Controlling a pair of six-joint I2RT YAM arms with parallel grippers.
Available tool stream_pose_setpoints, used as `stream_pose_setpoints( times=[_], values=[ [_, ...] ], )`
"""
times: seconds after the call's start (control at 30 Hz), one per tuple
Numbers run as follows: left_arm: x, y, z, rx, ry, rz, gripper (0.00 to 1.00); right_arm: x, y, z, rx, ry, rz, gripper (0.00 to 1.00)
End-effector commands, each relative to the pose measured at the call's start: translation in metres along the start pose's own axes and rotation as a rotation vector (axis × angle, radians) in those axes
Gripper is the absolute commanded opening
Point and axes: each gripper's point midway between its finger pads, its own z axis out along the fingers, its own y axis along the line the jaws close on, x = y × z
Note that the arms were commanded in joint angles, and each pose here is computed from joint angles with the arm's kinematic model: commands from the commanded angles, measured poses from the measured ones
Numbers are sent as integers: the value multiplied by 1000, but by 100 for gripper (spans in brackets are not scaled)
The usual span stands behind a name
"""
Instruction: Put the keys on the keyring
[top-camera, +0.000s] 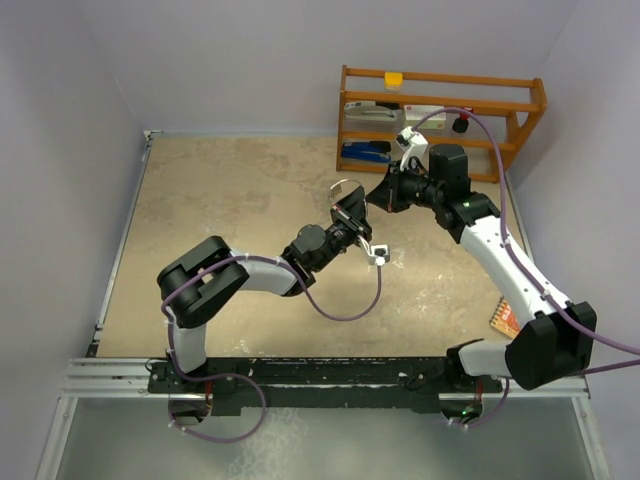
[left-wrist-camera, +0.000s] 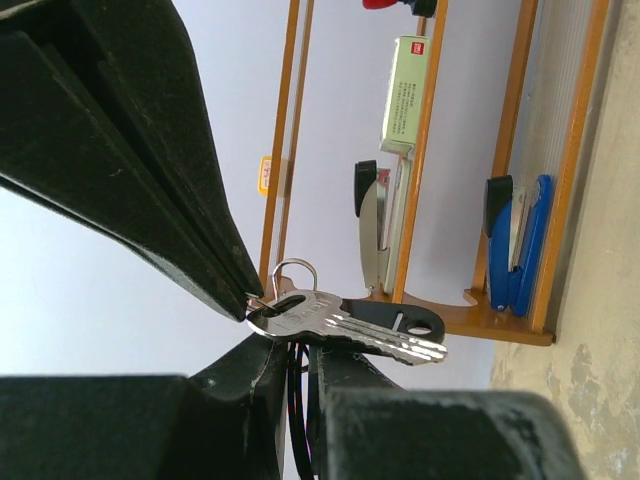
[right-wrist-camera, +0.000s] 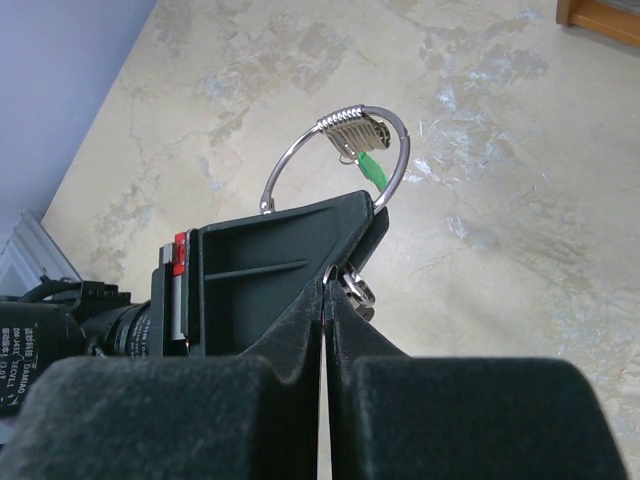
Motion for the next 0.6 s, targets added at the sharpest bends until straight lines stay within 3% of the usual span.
stream_pose_setpoints(
  times=[0.0, 0.57],
  values=[
    [-7, 27, 3, -98, -20, 11, 0, -25, 7, -2, 1, -69, -20, 0],
    [-7, 23, 2, -88, -11, 45, 0, -28, -5, -5, 89, -67, 33, 0]
  ],
)
